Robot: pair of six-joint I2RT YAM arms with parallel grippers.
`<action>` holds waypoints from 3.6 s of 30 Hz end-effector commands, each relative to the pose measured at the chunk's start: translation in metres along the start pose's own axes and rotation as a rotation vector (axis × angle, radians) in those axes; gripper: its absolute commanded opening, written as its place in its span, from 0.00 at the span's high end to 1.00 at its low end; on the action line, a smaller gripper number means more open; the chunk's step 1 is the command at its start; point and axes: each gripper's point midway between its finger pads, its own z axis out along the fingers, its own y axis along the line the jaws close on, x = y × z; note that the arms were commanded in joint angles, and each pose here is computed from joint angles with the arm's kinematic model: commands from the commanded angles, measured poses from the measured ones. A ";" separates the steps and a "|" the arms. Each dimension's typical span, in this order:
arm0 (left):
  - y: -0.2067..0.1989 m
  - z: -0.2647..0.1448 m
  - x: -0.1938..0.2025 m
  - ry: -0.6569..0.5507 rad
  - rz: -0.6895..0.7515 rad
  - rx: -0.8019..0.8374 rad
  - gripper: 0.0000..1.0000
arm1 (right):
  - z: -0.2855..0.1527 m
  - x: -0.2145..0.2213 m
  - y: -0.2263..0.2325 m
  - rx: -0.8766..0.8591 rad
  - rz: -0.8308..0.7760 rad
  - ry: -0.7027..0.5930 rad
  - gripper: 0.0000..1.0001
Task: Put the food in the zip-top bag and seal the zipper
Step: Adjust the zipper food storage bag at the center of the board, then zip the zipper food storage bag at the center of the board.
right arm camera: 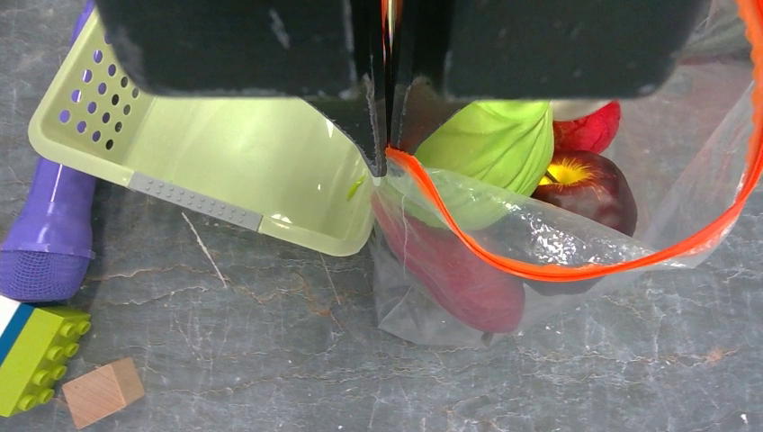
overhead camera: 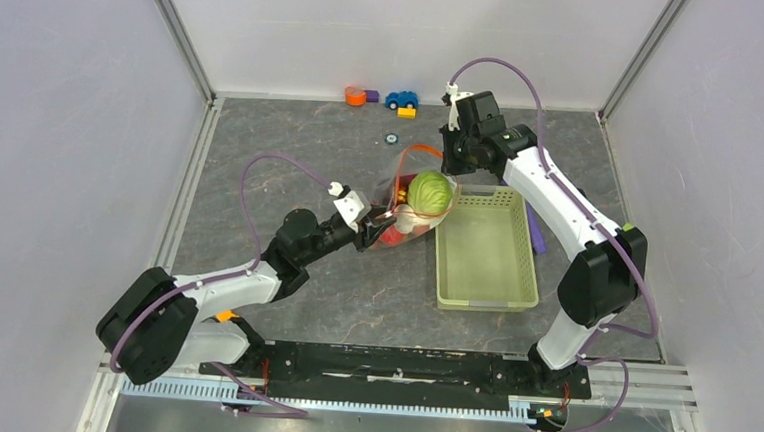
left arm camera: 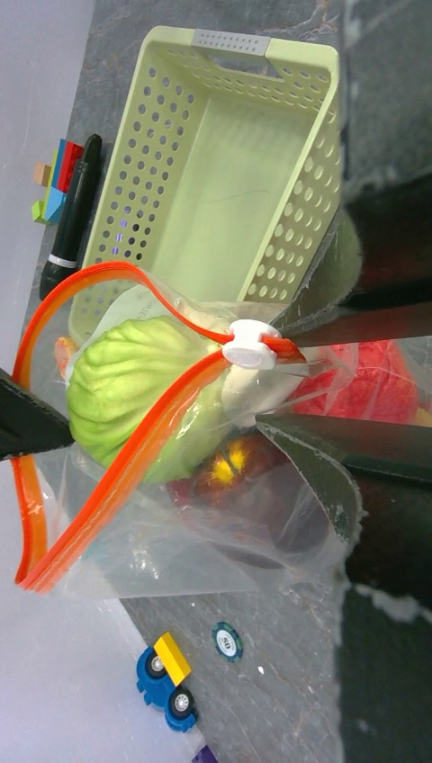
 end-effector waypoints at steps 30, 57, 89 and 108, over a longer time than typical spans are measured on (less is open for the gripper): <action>-0.023 -0.023 -0.040 0.074 -0.042 0.110 0.98 | -0.112 -0.056 0.061 -0.453 -0.586 -0.505 0.23; -0.028 -0.056 -0.060 0.089 -0.081 0.077 0.98 | -0.132 0.064 0.212 -0.921 -1.210 -0.624 0.25; -0.035 -0.065 -0.054 0.098 -0.056 0.113 0.98 | -0.123 0.069 0.223 -0.959 -1.170 -0.564 0.82; -0.024 -0.087 -0.053 0.064 -0.067 0.001 0.98 | -0.091 0.072 0.184 -0.729 -1.166 -0.423 1.00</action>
